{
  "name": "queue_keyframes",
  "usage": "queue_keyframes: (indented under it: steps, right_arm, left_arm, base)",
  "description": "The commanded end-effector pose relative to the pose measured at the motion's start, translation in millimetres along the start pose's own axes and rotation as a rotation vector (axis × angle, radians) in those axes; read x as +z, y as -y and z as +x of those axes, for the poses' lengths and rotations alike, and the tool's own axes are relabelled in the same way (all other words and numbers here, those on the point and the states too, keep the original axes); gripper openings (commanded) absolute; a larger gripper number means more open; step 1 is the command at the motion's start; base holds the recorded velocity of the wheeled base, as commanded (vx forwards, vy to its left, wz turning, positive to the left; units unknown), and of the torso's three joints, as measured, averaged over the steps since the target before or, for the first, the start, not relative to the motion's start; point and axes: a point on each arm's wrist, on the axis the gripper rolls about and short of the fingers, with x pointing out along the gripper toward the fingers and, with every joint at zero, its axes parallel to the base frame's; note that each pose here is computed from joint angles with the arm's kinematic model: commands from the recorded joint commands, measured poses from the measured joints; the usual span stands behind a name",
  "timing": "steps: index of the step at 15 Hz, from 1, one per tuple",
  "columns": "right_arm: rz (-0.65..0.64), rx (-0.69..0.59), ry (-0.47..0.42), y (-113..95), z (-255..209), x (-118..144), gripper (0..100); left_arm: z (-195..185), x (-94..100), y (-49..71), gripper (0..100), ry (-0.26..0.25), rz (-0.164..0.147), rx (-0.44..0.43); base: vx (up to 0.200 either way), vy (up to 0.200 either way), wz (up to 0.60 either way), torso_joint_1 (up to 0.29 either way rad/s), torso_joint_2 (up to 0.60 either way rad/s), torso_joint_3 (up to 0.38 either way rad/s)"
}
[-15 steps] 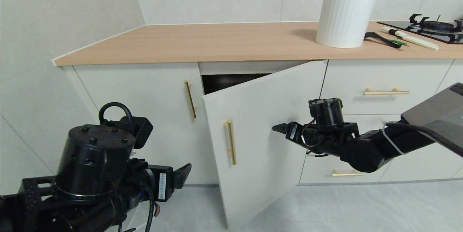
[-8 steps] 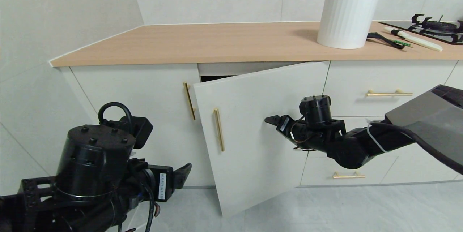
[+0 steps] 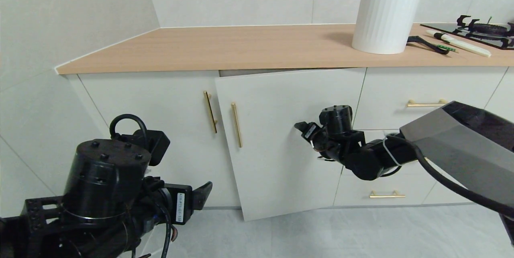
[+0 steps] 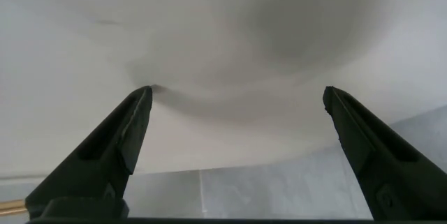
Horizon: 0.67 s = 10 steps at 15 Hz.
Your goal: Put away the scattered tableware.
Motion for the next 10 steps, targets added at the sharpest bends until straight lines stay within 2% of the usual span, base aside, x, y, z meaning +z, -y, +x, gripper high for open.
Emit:
queue_keyframes:
  steps: [1, 5, 10]
  right_arm:
    - [-0.001, -0.012, 0.009, 3, 8, -3, 100]
    - [0.007, -0.037, 0.068, 5, 18, 0, 100]
    - [0.035, -0.065, 0.121, 17, 25, 20, 100]
  left_arm:
    - [0, -0.3, 0.2, 100, -0.001, 0.000, 0.001]
    - [1, -0.7, 0.1, 100, -0.003, 0.001, 0.001]
    - [1, -0.7, 0.1, 100, -0.003, 0.001, 0.001]
  base:
    - [0.000, 0.000, 0.00, 0.000, 0.00, 0.000]
    - [0.000, 0.000, 0.00, 0.000, 0.00, 0.000]
    - [0.000, 0.000, 0.00, 0.000, 0.00, 0.000]
